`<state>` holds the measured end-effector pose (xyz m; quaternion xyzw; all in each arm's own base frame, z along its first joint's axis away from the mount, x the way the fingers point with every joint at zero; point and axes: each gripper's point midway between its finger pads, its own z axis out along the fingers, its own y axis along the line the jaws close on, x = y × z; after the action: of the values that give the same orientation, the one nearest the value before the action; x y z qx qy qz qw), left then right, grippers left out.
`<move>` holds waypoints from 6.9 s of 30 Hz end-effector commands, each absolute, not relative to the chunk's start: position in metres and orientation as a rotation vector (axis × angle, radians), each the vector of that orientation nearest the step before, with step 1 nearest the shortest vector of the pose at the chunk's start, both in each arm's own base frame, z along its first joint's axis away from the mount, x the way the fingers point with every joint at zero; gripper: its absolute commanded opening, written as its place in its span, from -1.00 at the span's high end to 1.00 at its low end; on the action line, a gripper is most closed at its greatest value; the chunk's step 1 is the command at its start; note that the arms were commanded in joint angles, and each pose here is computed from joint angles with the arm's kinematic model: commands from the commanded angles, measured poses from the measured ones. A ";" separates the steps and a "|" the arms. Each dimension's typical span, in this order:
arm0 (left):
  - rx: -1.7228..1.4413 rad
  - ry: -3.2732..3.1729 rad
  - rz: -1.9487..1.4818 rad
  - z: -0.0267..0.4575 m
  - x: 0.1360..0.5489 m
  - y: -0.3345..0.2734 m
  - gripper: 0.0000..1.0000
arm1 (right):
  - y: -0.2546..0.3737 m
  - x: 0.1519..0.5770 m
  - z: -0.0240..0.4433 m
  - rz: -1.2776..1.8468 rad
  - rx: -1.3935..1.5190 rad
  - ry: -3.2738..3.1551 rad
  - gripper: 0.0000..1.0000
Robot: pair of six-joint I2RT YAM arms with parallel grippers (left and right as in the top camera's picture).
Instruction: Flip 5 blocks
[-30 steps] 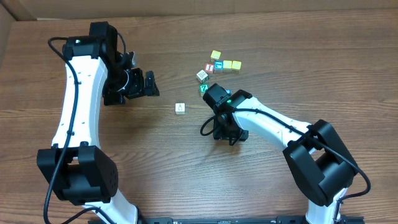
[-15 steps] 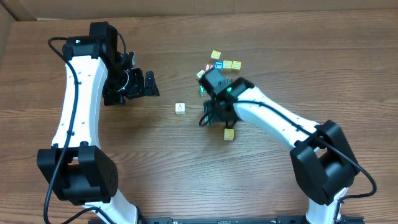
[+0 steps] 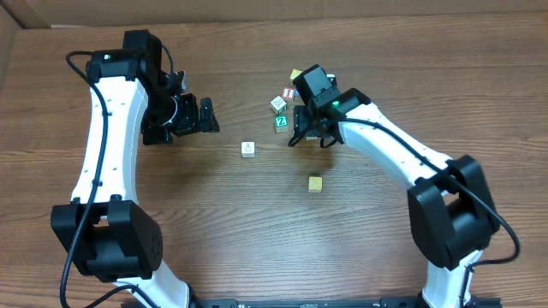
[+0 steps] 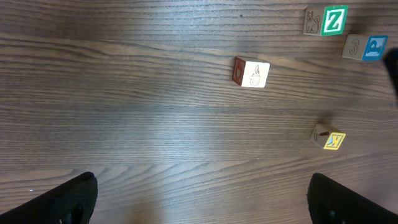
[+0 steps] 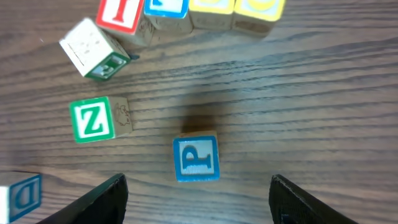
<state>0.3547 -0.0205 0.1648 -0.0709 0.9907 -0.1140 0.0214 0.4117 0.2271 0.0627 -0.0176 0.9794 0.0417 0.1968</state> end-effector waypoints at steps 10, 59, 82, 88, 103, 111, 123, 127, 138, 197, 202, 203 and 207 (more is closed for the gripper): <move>-0.201 3.058 -0.353 0.167 0.361 -0.023 -1.00 | 0.236 0.423 0.023 0.090 -0.182 2.746 -0.30; -0.201 3.059 -0.353 0.167 0.360 -0.023 -1.00 | 0.268 0.362 0.069 0.432 -0.157 2.926 0.38; -0.201 3.059 -0.354 0.167 0.361 -0.023 -1.00 | 0.279 0.301 0.045 0.158 -0.002 3.027 0.44; -0.201 3.059 -0.353 0.167 0.361 -0.023 -1.00 | 0.280 0.296 0.043 0.087 -0.006 2.998 0.44; -0.201 3.059 -0.353 0.167 0.360 -0.023 -1.00 | 0.280 0.291 0.040 0.052 -0.022 3.003 0.39; -0.201 3.059 -0.354 0.167 0.360 -0.023 -1.00 | 0.280 0.291 0.039 0.051 -0.023 3.004 0.31; -0.201 3.059 -0.354 0.167 0.361 -0.023 -1.00 | 0.280 0.304 0.041 0.038 -0.013 2.941 -0.02; -0.201 3.059 -0.353 0.167 0.361 -0.023 -0.99 | 0.280 0.310 0.042 0.038 -0.001 2.916 0.00; -0.201 3.059 -0.353 0.167 0.361 -0.023 -0.99 | 0.313 0.297 0.044 0.299 -0.126 2.988 0.52; -0.200 3.058 -0.353 0.167 0.361 -0.023 -1.00 | 0.295 0.278 0.030 0.010 -0.200 2.939 0.68; -0.200 3.056 -0.353 0.167 0.361 -0.023 -1.00 | 0.294 0.277 0.030 0.004 -0.200 2.942 0.68; -0.200 3.055 -0.353 0.167 0.362 -0.023 -0.99 | 0.294 0.277 0.030 0.003 -0.201 2.942 0.68; -0.200 3.055 -0.353 0.167 0.361 -0.023 -1.00 | 0.292 0.280 0.030 -0.020 -0.197 2.925 0.68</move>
<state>0.3555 -0.0204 0.1649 -0.0707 0.9907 -0.1140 0.0231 0.2756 0.2958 0.0220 -0.0716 0.9938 -0.0004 0.0855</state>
